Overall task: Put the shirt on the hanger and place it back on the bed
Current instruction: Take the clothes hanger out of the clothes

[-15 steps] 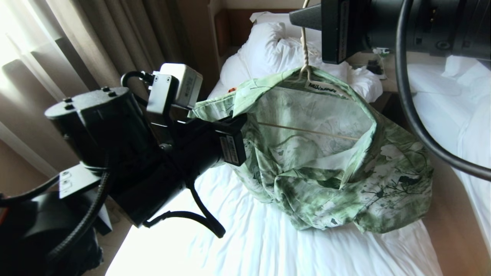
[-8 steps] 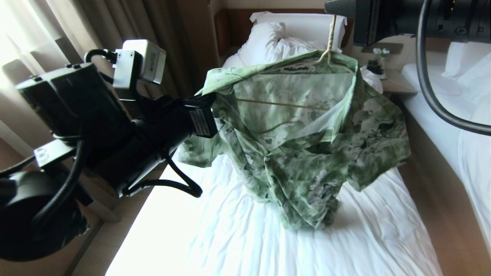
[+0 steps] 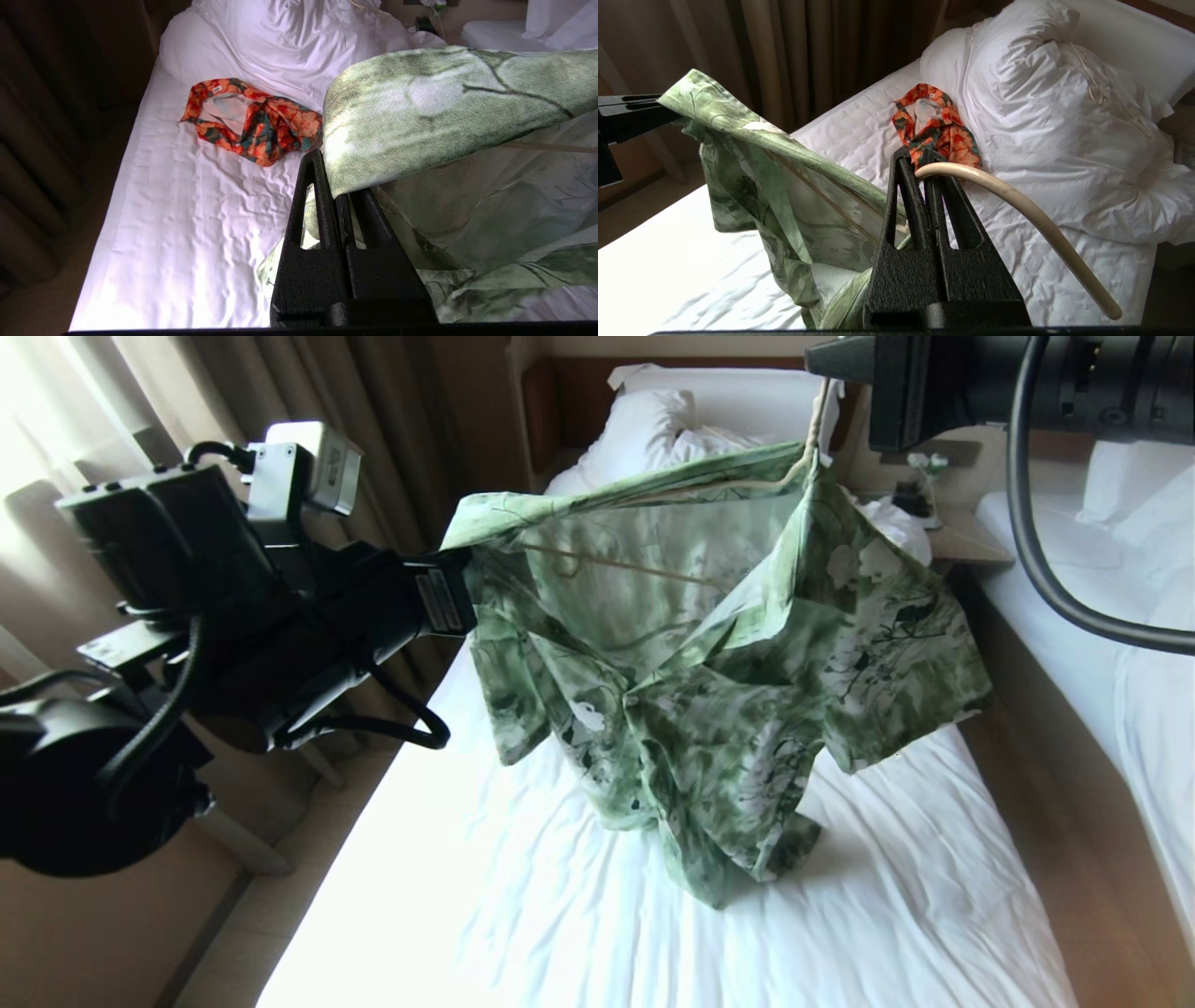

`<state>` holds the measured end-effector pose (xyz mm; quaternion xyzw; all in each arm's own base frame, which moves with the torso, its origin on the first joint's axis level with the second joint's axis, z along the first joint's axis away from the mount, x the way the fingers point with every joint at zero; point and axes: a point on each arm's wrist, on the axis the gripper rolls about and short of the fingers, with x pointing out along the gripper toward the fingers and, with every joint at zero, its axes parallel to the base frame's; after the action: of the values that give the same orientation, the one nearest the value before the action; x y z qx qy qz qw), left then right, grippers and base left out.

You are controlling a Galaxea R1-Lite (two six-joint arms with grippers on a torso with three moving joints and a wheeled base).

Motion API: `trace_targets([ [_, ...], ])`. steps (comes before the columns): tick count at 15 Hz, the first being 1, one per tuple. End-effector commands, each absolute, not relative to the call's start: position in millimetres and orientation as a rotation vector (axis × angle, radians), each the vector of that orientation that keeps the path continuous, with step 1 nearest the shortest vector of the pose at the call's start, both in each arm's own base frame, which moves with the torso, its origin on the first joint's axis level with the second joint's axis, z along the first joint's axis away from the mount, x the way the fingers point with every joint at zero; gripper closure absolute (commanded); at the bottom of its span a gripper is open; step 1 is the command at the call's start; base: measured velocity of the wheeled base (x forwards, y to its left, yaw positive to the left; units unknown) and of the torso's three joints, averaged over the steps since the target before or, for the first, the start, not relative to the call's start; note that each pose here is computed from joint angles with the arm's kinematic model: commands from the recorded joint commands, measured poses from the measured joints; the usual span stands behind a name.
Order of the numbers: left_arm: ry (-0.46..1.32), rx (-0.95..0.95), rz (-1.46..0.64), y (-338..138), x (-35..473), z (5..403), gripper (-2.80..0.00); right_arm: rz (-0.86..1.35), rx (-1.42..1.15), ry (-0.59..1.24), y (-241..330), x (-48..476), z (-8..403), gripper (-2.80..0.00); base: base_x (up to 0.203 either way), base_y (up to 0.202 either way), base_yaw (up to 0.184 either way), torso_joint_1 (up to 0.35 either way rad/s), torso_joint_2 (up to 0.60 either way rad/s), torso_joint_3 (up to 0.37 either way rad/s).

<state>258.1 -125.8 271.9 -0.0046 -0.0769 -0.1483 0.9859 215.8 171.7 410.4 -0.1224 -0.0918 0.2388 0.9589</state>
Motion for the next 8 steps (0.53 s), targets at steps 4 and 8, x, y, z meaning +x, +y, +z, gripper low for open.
trace_targets([
  [4, -0.188, -0.030, -0.250, -114, 265, 281, 0.00, 0.466, -0.265, -0.155, 173, 227, 402, 0.00, 0.000, 0.000, 0.000, 0.000, 0.00, 0.000],
  [8, -0.215, -0.037, -0.252, -111, 256, 289, 0.00, 0.477, -0.273, -0.139, 178, 233, 396, 0.00, 0.000, 0.000, 0.000, 0.000, 0.00, 0.000],
])
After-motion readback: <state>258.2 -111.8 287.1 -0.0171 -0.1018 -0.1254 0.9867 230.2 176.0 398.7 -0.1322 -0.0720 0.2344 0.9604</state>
